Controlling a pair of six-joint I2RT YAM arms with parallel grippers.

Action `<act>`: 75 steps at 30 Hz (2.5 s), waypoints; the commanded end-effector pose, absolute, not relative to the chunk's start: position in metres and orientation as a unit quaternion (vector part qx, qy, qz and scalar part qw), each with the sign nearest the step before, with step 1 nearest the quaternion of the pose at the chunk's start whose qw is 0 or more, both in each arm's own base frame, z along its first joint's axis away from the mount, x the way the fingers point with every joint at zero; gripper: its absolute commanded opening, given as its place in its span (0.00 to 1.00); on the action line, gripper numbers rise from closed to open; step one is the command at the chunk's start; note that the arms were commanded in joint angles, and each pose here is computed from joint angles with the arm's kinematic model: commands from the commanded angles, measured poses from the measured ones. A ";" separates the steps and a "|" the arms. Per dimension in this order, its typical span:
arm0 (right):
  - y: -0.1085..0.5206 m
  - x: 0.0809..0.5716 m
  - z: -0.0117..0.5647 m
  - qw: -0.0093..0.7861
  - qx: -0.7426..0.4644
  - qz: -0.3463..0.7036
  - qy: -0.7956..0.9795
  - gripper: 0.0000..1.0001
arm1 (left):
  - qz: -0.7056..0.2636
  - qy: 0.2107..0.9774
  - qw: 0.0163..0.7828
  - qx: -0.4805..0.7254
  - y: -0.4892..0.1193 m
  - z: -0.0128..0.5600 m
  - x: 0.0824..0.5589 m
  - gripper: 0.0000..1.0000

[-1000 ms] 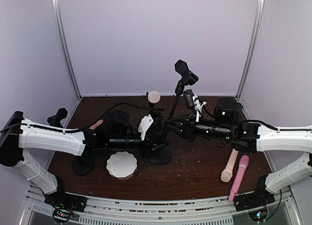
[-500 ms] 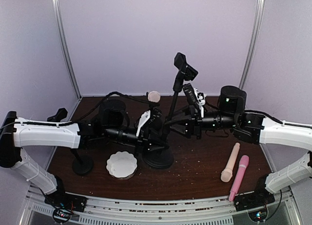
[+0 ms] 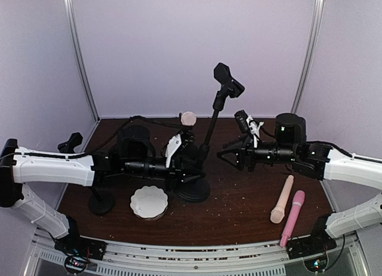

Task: Attach the microphones to the stand

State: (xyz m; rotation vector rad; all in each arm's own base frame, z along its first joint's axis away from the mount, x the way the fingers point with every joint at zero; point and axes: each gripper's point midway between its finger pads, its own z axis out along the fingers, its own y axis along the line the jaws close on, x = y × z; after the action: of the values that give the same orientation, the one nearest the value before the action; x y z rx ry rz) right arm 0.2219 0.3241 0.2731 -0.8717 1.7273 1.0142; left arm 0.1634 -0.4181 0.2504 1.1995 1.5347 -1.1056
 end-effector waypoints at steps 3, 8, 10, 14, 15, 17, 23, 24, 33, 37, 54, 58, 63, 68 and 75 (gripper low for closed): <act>0.335 0.206 0.319 0.487 -0.320 0.469 0.663 0.54 | -0.426 0.615 0.534 0.393 -0.411 0.296 0.199 0.00; 0.356 0.207 0.337 0.493 -0.314 0.473 0.659 0.56 | -0.426 0.619 0.535 0.387 -0.414 0.298 0.202 0.00; 0.359 0.220 0.338 0.496 -0.288 0.461 0.677 0.54 | -0.425 0.620 0.537 0.383 -0.413 0.299 0.203 0.00; 0.364 0.238 0.348 0.499 -0.250 0.457 0.693 0.53 | -0.418 0.627 0.543 0.371 -0.409 0.296 0.207 0.00; 0.366 0.240 0.348 0.497 -0.246 0.455 0.697 0.52 | -0.417 0.628 0.543 0.370 -0.409 0.296 0.208 0.00; 0.369 0.245 0.346 0.495 -0.241 0.450 0.703 0.52 | -0.415 0.630 0.546 0.365 -0.407 0.295 0.209 0.00; 0.384 0.239 0.336 0.457 -0.256 0.467 0.713 0.53 | -0.406 0.639 0.544 0.361 -0.404 0.291 0.211 0.00; 0.386 0.238 0.335 0.453 -0.257 0.470 0.713 0.53 | -0.406 0.640 0.544 0.361 -0.404 0.291 0.211 0.00; 0.398 0.238 0.322 0.421 -0.265 0.469 0.730 0.36 | -0.402 0.642 0.545 0.359 -0.403 0.289 0.213 0.00; 0.401 0.236 0.319 0.418 -0.283 0.464 0.728 0.11 | -0.403 0.641 0.545 0.360 -0.402 0.289 0.212 0.00; 0.348 0.247 0.286 0.435 -0.404 0.362 0.719 0.50 | -0.508 0.516 0.485 0.490 -0.417 0.304 0.143 0.00; 0.342 0.233 0.294 0.434 -0.413 0.391 0.699 0.55 | -0.478 0.564 0.498 0.454 -0.416 0.293 0.166 0.00; 0.335 0.219 0.316 0.456 -0.426 0.404 0.669 0.59 | -0.445 0.608 0.510 0.414 -0.412 0.282 0.187 0.00; 0.332 0.218 0.337 0.471 -0.420 0.407 0.661 0.60 | -0.430 0.632 0.509 0.395 -0.411 0.276 0.198 0.00; 0.329 0.239 0.386 0.521 -0.327 0.434 0.658 0.60 | -0.421 0.656 0.501 0.377 -0.414 0.268 0.207 0.00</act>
State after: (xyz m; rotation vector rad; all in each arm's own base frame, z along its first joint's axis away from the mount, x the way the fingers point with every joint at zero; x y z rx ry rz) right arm 0.2245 0.3338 0.3349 -0.9621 1.6614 1.0237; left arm 0.1957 -0.4074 0.2314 1.0053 1.6690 -0.9938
